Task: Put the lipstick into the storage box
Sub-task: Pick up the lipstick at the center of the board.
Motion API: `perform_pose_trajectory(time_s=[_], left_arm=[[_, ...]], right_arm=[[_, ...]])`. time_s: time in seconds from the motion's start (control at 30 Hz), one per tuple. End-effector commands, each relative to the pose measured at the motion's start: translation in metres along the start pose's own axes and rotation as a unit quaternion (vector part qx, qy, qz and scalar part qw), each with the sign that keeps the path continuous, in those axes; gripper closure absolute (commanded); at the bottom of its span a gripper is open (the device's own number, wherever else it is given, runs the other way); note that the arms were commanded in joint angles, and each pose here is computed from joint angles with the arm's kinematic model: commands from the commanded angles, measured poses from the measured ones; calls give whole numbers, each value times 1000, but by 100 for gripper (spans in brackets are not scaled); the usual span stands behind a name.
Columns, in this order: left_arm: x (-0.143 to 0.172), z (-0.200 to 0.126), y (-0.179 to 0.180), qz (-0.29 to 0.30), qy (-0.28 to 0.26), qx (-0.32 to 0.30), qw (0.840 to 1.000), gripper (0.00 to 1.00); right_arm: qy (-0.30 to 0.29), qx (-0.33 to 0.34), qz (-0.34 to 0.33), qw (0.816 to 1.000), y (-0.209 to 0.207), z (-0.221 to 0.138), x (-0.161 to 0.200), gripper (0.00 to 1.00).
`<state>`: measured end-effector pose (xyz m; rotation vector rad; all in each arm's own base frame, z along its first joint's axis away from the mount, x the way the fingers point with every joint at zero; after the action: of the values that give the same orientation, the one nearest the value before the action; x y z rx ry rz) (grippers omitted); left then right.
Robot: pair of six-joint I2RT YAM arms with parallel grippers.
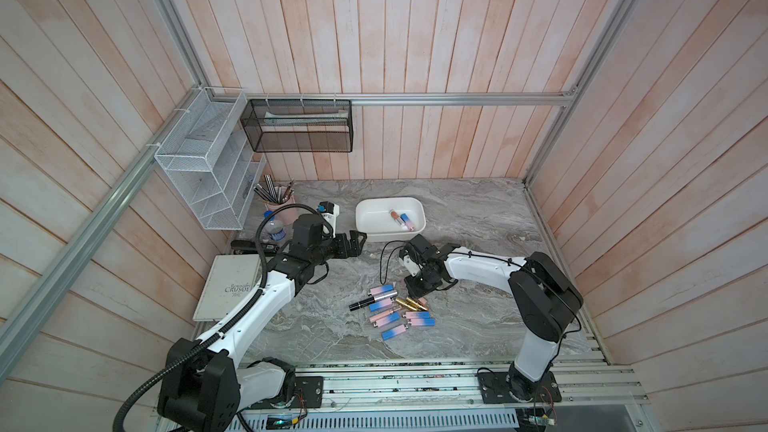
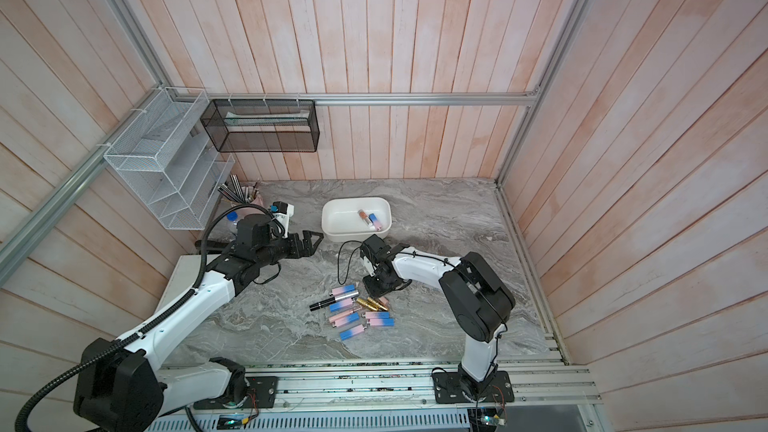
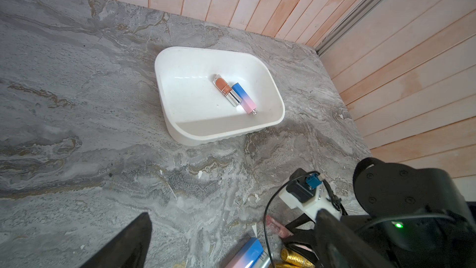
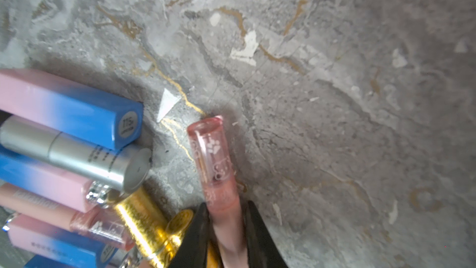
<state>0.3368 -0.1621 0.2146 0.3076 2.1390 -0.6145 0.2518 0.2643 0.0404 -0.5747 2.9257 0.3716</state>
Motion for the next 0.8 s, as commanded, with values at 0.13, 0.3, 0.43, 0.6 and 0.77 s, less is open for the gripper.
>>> perform_pose_trajectory(time_s=[0.13, 0.3, 0.43, 0.6, 0.77], left_arm=[[-9, 5, 1, 13, -8, -6, 1000, 0], [-12, 9, 1, 16, -9, -7, 1000, 0], [-16, 11, 2, 20, -12, -10, 1000, 0], [-21, 16, 4, 27, -13, -12, 999, 0], [-24, 19, 6, 31, -16, -15, 999, 0]], right_arm=[[15, 22, -6, 1000, -8, 9, 2, 85], [-8, 24, -9, 1000, -6, -13, -13, 87], [-41, 29, -10, 999, -3, -41, -38, 87], [-91, 28, -10, 995, -1, -79, -80, 87], [-131, 19, -4, 991, -3, -105, -120, 86]])
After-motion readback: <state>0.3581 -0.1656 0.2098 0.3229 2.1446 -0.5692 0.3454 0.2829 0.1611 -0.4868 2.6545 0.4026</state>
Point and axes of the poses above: each gripper's point midway between its finger pads, its own z axis out along the fingers, its own y axis along the line the jaws close on, x = y × z, the point moved 2 cm from there along -z, back along the fingers, and after that the axes turned 9 degrees about z, right-handed, at the moved point
